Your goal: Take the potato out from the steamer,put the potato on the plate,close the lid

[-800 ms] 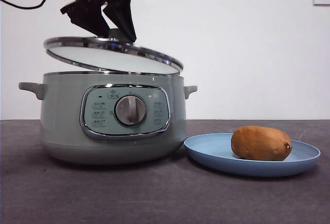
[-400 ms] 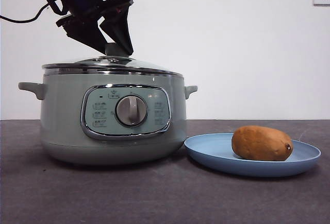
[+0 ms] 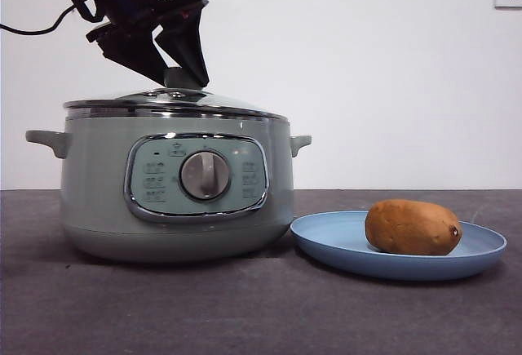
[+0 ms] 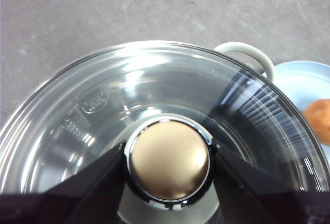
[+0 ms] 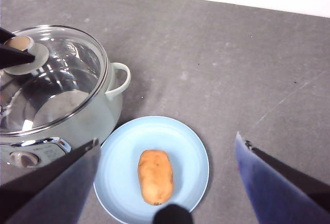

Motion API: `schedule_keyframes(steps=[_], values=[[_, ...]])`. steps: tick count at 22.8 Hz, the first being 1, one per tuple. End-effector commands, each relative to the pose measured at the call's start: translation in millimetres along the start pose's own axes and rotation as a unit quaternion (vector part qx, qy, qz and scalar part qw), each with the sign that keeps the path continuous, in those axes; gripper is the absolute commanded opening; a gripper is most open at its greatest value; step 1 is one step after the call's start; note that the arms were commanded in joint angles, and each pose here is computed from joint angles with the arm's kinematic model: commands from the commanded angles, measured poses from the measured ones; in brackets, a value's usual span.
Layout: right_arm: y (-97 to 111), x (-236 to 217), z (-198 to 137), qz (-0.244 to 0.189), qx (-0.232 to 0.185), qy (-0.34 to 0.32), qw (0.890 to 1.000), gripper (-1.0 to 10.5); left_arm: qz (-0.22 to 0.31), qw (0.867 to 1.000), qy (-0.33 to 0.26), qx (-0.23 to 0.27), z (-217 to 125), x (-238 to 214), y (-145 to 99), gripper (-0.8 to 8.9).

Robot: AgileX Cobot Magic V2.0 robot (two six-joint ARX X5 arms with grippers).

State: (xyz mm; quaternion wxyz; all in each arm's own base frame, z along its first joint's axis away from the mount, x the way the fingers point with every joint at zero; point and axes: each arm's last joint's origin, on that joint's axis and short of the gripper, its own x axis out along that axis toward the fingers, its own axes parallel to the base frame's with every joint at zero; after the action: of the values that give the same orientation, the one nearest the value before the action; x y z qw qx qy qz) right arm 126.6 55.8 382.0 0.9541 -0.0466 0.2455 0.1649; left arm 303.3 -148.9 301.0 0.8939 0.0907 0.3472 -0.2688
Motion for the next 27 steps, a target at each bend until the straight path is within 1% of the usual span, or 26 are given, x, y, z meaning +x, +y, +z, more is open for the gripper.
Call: schedule_keyframes(steps=[1, 6, 7, 8, 10, 11, 12, 13, 16, 21, 27], values=[[0.0, -0.3, -0.6, 0.0, 0.005, 0.001, 1.0, 4.4, -0.014, 0.998, 0.066, -0.008, -17.4, 5.8, 0.5, -0.08], [0.0, -0.6, -0.7, 0.001, 0.005, 0.001, 1.0, 4.4, -0.011, 0.997, 0.075, -0.014, -19.2, 5.3, 3.0, 0.03], [0.0, -0.6, -0.8, 0.001, 0.005, 0.002, 1.0, 4.4, -0.01, 0.997, 0.074, -0.018, -19.2, 5.2, 3.3, 0.27], [0.0, -0.6, -0.8, 0.001, 0.005, 0.002, 1.0, 4.4, -0.008, 0.997, 0.073, -0.024, -19.0, 5.2, 4.2, 0.81], [0.0, -0.6, -0.8, 0.001, 0.005, 0.002, 1.0, 4.4, -0.005, 0.997, 0.067, -0.034, -17.9, 5.2, 5.5, 2.64], [0.1, -0.6, -0.9, 0.001, 0.005, 0.002, 1.0, 4.4, -0.004, 0.997, 0.063, -0.039, -17.2, 5.2, 6.0, 3.38], [0.0, -0.6, -1.0, 0.001, 0.005, 0.003, 1.0, 4.4, -0.004, 0.997, 0.059, -0.041, -16.5, 5.3, 6.4, 4.01], [0.0, -0.6, -1.3, 0.001, 0.005, 0.004, 1.0, 4.4, -0.003, 0.997, 0.055, -0.044, -15.8, 5.4, 6.6, 4.18], [0.0, -0.6, -2.8, 0.001, 0.004, 0.012, 1.0, 4.4, 0.002, 0.998, 0.041, -0.047, -13.0, 5.6, 7.3, 4.16], [-0.1, -0.7, -5.1, 0.001, 0.003, 0.024, 1.0, 4.4, 0.026, 0.999, 0.015, -0.043, -7.9, 5.9, 9.1, 4.16], [-0.1, -0.7, -5.5, 0.0, 0.003, 0.026, 1.0, 4.4, 0.075, 0.996, -0.026, -0.038, 4.2, -3.8, 11.9, 4.16]])
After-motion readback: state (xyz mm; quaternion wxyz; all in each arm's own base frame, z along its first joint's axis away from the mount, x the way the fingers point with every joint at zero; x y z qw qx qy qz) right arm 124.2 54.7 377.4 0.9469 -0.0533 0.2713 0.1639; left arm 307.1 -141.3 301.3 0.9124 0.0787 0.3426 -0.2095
